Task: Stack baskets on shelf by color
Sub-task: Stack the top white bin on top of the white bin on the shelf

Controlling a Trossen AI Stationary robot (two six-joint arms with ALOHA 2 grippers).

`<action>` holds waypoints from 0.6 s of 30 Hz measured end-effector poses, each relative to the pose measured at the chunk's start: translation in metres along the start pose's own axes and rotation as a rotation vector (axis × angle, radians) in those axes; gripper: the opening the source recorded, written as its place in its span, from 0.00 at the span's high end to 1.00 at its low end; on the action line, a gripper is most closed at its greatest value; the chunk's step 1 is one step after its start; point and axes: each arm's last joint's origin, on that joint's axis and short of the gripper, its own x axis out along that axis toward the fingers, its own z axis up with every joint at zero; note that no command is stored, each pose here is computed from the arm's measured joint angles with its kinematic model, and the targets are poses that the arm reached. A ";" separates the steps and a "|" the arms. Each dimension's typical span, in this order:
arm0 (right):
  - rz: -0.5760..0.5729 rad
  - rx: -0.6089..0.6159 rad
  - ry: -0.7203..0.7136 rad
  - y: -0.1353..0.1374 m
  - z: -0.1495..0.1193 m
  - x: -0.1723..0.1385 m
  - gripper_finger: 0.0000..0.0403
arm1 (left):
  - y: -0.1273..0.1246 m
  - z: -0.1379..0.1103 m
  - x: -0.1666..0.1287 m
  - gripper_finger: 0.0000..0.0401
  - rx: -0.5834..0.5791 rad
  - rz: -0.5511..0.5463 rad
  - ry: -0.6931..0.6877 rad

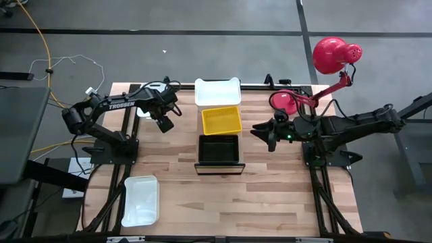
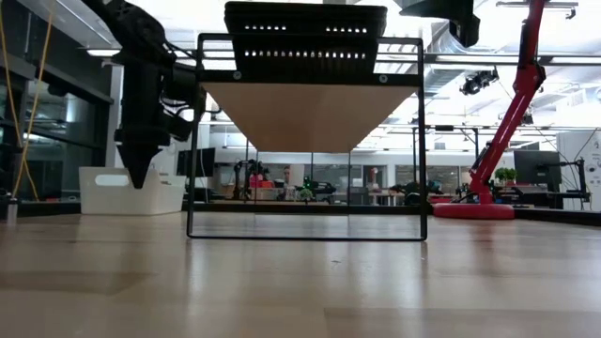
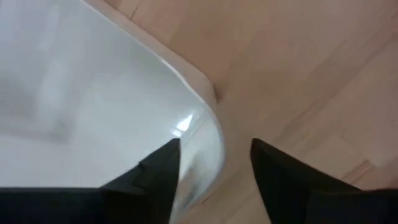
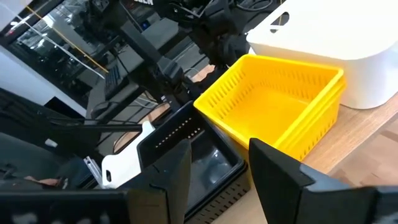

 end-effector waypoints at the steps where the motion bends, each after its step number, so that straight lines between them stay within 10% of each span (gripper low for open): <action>1: 0.000 -0.002 -0.001 0.000 0.000 0.000 0.63 | 0.000 0.000 0.000 0.59 -0.001 0.000 -0.005; 6: -0.001 -0.008 0.000 0.000 0.000 0.000 0.63 | -0.001 -0.002 -0.002 0.94 0.045 -0.019 0.003; 18: 0.003 -0.054 0.003 0.000 0.000 0.000 0.63 | 0.013 -0.004 -0.141 1.00 0.049 0.088 -0.443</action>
